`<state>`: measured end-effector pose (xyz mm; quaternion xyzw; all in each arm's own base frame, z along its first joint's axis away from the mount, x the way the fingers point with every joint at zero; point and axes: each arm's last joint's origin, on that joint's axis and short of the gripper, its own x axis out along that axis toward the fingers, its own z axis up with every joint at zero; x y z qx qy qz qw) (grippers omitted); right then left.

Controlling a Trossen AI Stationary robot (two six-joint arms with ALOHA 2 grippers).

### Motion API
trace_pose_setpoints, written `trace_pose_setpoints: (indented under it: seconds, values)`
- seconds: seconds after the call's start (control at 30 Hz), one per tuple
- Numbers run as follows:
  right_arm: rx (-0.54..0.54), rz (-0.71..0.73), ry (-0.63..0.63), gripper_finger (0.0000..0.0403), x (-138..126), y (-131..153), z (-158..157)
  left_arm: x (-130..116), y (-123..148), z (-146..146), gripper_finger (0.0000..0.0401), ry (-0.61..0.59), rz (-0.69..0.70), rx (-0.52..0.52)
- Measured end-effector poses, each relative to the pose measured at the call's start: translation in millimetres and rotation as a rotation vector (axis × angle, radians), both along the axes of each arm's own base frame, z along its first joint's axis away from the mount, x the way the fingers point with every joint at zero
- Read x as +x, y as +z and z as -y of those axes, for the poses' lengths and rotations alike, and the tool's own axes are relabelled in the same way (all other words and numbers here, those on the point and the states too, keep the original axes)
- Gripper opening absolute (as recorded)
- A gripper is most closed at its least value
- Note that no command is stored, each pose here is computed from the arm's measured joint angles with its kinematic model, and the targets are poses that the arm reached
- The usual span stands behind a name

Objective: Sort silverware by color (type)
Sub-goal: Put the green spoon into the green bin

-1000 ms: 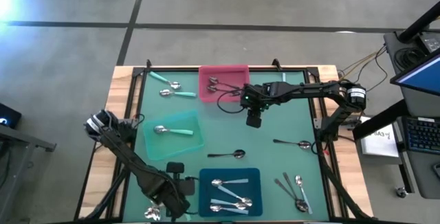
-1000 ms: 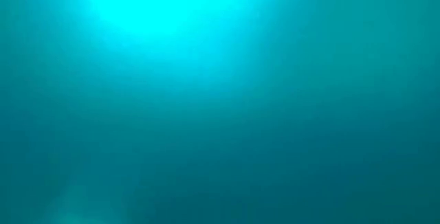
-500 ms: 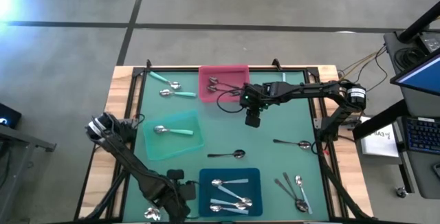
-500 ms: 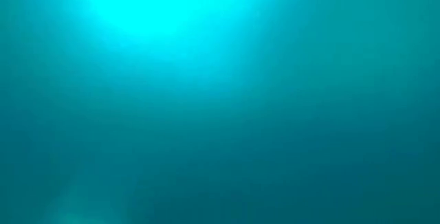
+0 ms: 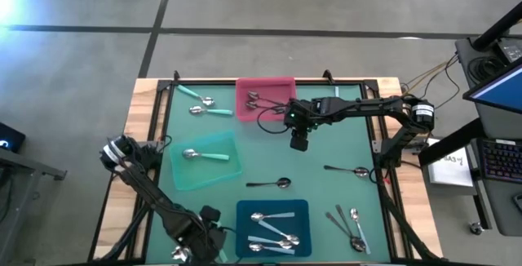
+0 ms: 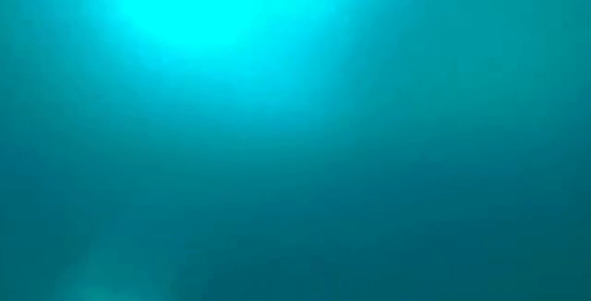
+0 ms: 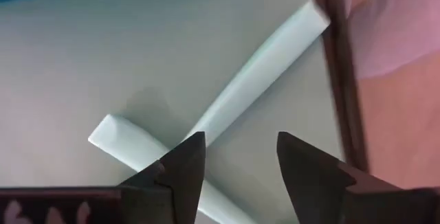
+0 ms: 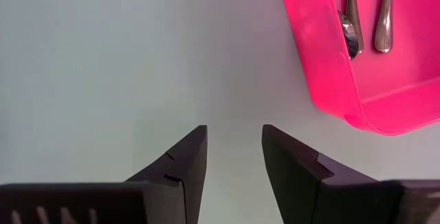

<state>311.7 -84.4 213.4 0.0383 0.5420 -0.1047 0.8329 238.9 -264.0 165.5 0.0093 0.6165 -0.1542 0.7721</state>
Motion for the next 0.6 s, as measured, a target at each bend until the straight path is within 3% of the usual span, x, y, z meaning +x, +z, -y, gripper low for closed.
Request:
trace_pose_setpoints:
  seconds: [0.2, 0.6]
  values:
    - [0.0, 0.0, 0.0, 0.0132, 0.0, 0.0, 0.0, -1.4, -3.7, -2.0, 0.0166, -0.095, 0.025, 0.032]
    - [-0.002, 0.007, 0.0, 0.0132, 0.6, 0.3, 0.2, 4.9, 2.8, -0.2, 0.0166, -0.153, 0.099, 0.068]
